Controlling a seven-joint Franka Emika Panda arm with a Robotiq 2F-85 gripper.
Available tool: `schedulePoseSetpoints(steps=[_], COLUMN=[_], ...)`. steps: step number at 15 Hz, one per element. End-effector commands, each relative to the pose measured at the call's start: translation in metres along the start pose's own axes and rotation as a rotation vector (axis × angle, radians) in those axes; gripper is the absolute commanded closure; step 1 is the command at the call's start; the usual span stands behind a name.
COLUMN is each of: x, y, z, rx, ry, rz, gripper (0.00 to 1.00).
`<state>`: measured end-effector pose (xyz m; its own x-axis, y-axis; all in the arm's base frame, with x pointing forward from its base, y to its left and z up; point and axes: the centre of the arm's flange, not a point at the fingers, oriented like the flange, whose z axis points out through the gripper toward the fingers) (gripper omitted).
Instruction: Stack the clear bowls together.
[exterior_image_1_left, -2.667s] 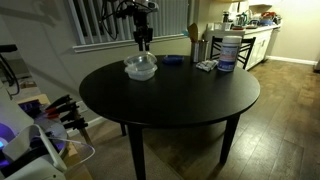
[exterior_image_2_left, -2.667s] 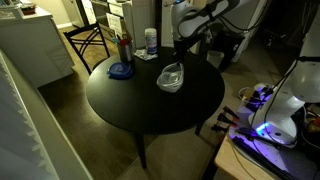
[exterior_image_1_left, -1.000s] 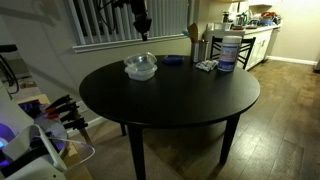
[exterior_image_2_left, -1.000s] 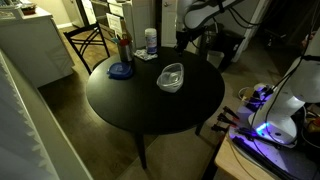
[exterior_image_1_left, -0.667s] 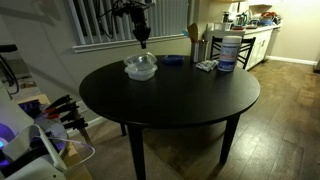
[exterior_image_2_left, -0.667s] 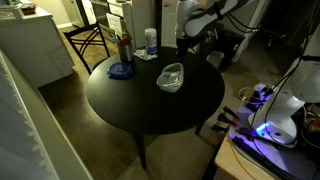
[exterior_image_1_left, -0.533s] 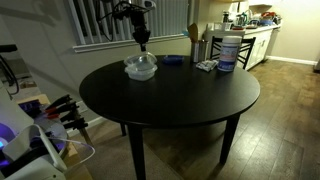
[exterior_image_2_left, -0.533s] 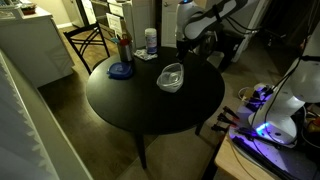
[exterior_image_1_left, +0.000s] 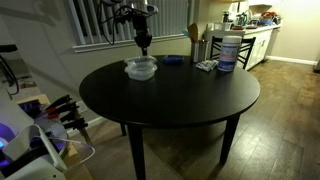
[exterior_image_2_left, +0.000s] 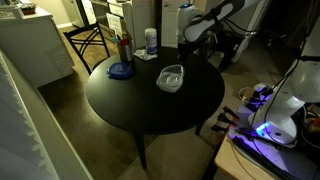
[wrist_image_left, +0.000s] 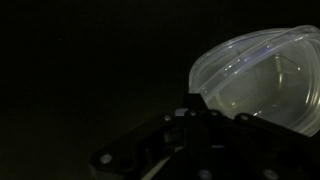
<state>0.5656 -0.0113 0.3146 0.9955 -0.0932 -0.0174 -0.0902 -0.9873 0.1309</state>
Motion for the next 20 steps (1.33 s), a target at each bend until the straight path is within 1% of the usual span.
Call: schedulePoseSetpoints(steps=[1, 5, 8, 9, 10, 11, 12, 14, 18, 20], x=[-0.002, 0.001, -0.001, -0.004, -0.005, -0.005, -0.005, -0.001, 0.011, 0.016], y=[0.013, 0.025, 0.024, 0.022, 0.021, 0.02, 0.02, 0.016, 0.001, -0.009], z=[0.012, 0.026, 0.027, 0.026, 0.026, 0.026, 0.028, 0.035, 0.056, 0.069], rx=[0.007, 0.015, 0.019, 0.013, 0.0, 0.004, 0.003, 0.027, 0.072, 0.114], ry=[-0.006, -0.008, -0.02, -0.038, -0.045, -0.042, -0.031, 0.008, 0.09, 0.126], rz=[0.011, 0.031, 0.026, 0.02, 0.014, 0.01, 0.009, -0.012, -0.082, -0.097], gripper=[1.0, 1.0, 1.0, 1.0, 1.0, 1.0, 1.0, 1.0, 1.0, 1.0])
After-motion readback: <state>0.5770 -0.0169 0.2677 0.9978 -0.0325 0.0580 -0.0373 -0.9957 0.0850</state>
